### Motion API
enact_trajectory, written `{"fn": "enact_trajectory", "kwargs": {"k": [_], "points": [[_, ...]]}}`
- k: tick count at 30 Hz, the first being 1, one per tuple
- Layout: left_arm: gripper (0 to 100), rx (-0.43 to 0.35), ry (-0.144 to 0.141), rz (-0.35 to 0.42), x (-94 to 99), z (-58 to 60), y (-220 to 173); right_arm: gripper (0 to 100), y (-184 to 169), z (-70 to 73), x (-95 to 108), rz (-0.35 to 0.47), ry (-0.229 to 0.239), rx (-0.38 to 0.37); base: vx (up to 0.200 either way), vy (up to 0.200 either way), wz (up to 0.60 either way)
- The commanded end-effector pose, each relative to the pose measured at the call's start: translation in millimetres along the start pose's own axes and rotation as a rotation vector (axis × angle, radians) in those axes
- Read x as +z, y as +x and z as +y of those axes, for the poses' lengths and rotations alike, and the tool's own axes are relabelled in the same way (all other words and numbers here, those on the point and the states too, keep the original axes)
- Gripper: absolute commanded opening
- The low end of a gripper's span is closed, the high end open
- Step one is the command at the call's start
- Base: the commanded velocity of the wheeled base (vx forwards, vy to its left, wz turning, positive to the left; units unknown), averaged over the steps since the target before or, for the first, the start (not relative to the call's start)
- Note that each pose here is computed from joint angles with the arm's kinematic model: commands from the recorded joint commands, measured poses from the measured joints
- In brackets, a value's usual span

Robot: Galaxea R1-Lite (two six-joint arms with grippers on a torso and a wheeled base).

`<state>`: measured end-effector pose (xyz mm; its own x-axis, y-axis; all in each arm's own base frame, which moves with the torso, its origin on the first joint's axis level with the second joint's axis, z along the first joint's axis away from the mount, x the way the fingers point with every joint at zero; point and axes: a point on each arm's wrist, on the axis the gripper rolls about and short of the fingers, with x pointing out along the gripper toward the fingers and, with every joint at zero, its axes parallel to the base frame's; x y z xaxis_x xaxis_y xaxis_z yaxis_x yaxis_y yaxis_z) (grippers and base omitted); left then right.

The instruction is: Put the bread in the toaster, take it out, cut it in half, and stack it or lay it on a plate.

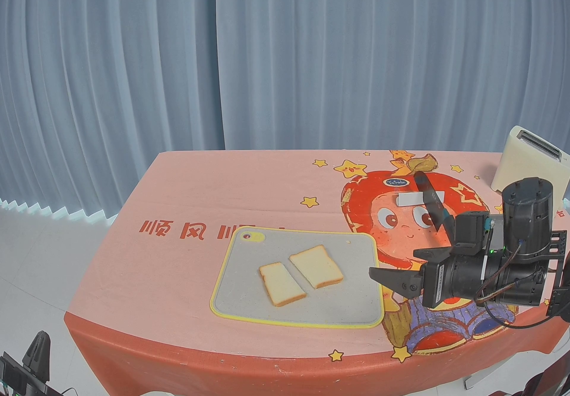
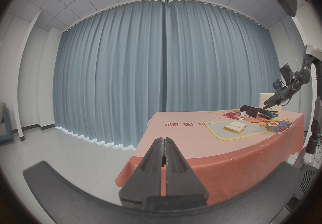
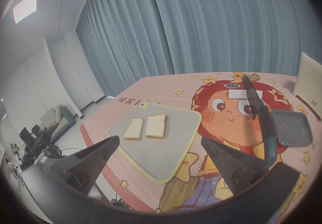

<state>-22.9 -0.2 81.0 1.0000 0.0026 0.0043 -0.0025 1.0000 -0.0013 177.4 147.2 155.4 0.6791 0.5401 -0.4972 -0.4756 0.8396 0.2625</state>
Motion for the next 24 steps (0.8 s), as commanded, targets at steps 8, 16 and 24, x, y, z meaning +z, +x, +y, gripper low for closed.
{"fn": "enact_trajectory", "kwargs": {"k": [8,16,24], "points": [[0,0.001,0.000,0.012,-5.0,0.0,0.9,100,-0.1,-0.7,1.0,-0.017,-0.006,-0.045,0.000,0.000,0.00],[0,0.001,0.000,0.012,-5.0,0.0,0.9,100,-0.6,0.2,1.7,-0.024,-0.011,-0.056,0.000,0.000,0.00],[0,0.001,0.000,0.012,-5.0,0.0,0.9,100,0.1,0.0,1.7,-0.032,-0.039,-0.094,0.000,0.000,0.00]]}}
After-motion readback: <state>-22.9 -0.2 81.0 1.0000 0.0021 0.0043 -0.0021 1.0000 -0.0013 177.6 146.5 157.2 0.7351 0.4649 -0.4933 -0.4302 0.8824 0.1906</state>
